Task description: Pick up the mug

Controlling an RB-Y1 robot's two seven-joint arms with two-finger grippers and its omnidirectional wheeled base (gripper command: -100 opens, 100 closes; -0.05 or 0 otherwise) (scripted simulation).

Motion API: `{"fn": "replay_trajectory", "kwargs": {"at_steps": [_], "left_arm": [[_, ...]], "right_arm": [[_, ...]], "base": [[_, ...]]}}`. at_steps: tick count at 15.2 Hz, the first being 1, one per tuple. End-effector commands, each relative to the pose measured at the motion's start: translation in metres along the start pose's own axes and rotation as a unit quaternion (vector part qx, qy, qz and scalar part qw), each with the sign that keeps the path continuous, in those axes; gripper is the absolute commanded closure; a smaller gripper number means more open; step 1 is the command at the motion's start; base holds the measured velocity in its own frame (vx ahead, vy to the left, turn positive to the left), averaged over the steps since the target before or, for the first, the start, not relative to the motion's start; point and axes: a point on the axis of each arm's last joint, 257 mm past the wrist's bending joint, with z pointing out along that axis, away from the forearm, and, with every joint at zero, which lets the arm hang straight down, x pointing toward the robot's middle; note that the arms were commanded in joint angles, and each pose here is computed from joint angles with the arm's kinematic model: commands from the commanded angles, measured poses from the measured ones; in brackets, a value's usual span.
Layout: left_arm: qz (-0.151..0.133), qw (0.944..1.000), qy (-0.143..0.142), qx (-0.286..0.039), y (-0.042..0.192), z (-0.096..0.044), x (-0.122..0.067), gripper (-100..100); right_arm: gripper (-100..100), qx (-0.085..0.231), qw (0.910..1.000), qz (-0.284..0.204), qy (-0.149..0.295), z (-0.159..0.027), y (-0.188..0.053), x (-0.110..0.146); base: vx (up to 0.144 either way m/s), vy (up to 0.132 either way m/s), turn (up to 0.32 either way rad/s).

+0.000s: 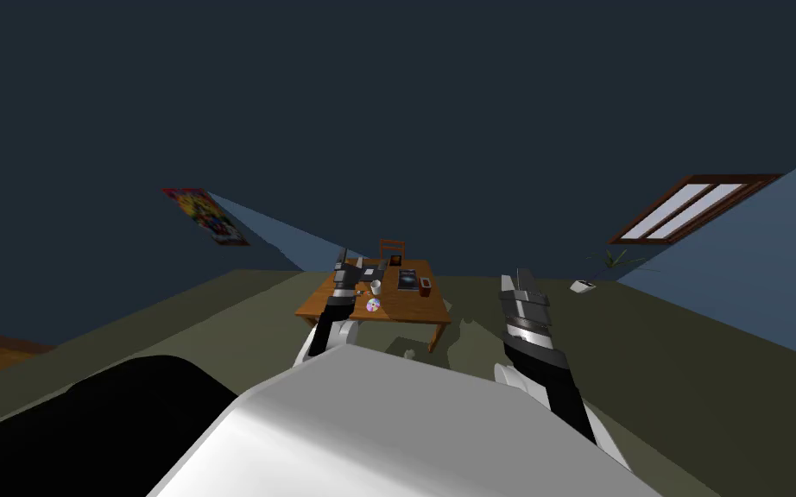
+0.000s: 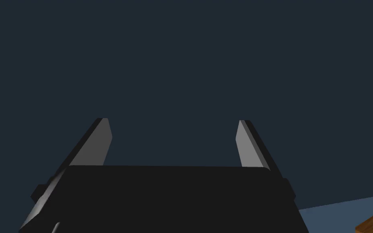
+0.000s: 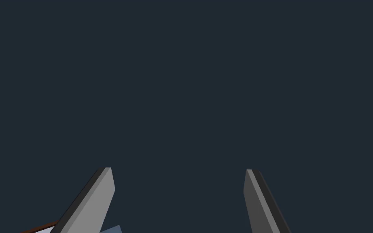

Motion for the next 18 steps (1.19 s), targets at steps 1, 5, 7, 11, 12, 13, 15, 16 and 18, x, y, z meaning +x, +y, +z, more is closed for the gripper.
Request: {"fn": "replay_trajectory", "kwargs": {"at_steps": [1, 5, 7, 11, 12, 13, 15, 16, 18], "left_arm": [[0.01, 0.9998, 0.014, -0.014, 0.008, -0.001, 0.0, -100], [0.025, 0.9983, 0.03, -0.042, 0.024, -0.002, -0.005, -100], [0.039, 0.9954, 0.037, -0.08, 0.046, -0.005, -0.017, -100], [0.055, 0.9898, 0.037, -0.126, 0.073, -0.009, -0.037, -100], [0.055, 0.9898, 0.037, -0.126, 0.073, -0.009, -0.037, -100], [0.062, 0.9866, 0.033, -0.147, 0.086, -0.011, -0.049, -100], [0.069, 0.9826, 0.027, -0.171, 0.099, -0.013, -0.063, -100], [0.07, 0.9814, 0.025, -0.177, 0.102, -0.014, -0.065, -100], [0.076, 0.977, 0.016, -0.199, 0.114, -0.017, -0.08, -100]], "right_arm": [[0, 0.0, 1.0, 0.0, 0.0, 0.0, 0.0, 0.0], [0, 0.0, 1.0, 0.0, 0.0, 0.0, 0.0, 0.0], [0, 0.0, 1.0, 0.0, 0.0, 0.0, 0.0, 0.0], [0, 0.0, 1.0, 0.0, 0.0, 0.0, 0.0, 0.0], [0, 0.0, 1.0, 0.0, 0.0, 0.0, 0.0, 0.0], [0, 0.0, 1.0, 0.0, 0.0, 0.0, 0.0, 0.0], [0, 0.0, 1.0, 0.0, 0.0, 0.0, 0.0, 0.0], [0, 0.0, 1.0, 0.0, 0.0, 0.0, 0.0, 0.0], [0, 0.0, 1.0, 0.0, 0.0, 0.0, 0.0, 0.0]], "base": [[-0.002, 0.0, -0.053], [-0.008, 0.009, -0.093], [-0.01, 0.012, -0.131], [-0.016, 0.015, -0.159], [-0.015, 0.017, -0.145], [-0.016, 0.015, -0.139], [-0.016, 0.014, -0.172], [-0.018, 0.018, -0.185], [-0.014, 0.013, -0.098]]}}
